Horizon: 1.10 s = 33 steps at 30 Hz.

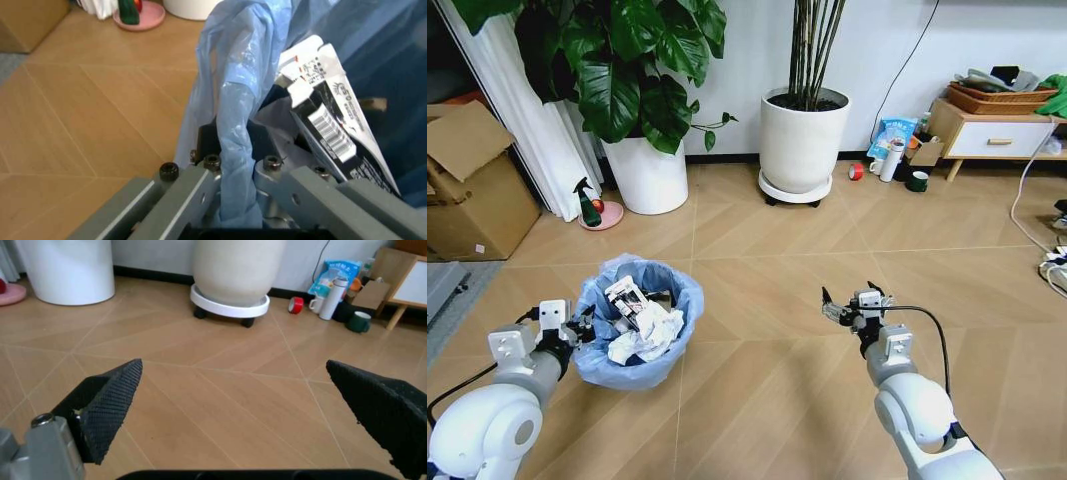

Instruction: Pick up the trash bin and place the garbage on the floor into it.

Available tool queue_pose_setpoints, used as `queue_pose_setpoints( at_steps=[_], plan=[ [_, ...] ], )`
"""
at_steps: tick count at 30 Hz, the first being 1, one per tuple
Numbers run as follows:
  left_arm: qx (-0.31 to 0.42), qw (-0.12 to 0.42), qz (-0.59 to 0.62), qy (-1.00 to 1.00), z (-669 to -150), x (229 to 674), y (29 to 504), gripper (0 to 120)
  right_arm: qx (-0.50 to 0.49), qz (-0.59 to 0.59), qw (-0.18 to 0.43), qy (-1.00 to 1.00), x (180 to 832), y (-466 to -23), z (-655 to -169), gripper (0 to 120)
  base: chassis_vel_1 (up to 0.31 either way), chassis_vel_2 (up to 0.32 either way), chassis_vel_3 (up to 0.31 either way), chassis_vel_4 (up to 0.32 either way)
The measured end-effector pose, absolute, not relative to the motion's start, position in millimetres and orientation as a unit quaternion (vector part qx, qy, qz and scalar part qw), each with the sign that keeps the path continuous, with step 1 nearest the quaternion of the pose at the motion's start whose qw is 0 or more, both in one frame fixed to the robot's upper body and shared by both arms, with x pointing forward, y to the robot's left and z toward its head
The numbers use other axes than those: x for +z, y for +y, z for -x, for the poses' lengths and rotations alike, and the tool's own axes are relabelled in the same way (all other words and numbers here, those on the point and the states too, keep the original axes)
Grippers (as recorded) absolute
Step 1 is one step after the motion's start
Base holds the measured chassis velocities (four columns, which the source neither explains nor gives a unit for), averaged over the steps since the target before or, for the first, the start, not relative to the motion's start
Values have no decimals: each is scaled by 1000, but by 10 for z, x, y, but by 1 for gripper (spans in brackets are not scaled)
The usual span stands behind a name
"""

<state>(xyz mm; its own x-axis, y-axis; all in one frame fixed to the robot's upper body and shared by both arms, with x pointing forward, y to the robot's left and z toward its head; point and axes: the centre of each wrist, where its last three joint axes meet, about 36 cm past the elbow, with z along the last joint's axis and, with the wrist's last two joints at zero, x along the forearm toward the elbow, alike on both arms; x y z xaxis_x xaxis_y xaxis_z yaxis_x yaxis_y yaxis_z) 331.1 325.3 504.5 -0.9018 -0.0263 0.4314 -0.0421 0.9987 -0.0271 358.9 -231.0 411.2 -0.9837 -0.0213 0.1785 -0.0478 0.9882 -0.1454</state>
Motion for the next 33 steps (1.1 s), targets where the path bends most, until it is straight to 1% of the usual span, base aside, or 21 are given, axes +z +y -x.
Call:
queue_pose_setpoints(
  at_steps=[7,8,13,17,20,24,27,33],
  plan=[
    [20,226,-21,-974,-3380,4961,3243,0,73,-25,87,-993,4040,-2295,-3647,100,0,0,0,0],
    [20,233,-25,-972,-3438,4898,3233,0,71,-33,91,-993,3956,-2314,-3763,100,24,-60,-45,45],
    [13,235,-34,-971,-3545,4815,3209,0,71,-39,69,-994,4026,-2455,-4035,100,9,-17,-17,25],
    [13,236,-36,-971,-3500,4811,3180,0,71,-33,68,-995,3999,-2503,-4093,100,0,0,0,0],
    [9,233,-38,-972,-3414,4861,3165,0,69,-29,74,-994,3997,-2500,-4072,100,0,0,0,0],
    [12,225,-33,-974,-3286,5060,3136,0,68,-27,89,-993,4068,-2484,-3960,100,13,-4,-6,11],
    [11,220,-33,-975,-3247,5129,3154,0,64,-24,94,-993,4073,-2430,-3902,100,48,-31,-41,46],
    [7,212,-23,-977,-3152,5237,3121,0,55,-15,86,-995,4189,-2284,-3758,100,56,-67,-59,58]
  ],
)
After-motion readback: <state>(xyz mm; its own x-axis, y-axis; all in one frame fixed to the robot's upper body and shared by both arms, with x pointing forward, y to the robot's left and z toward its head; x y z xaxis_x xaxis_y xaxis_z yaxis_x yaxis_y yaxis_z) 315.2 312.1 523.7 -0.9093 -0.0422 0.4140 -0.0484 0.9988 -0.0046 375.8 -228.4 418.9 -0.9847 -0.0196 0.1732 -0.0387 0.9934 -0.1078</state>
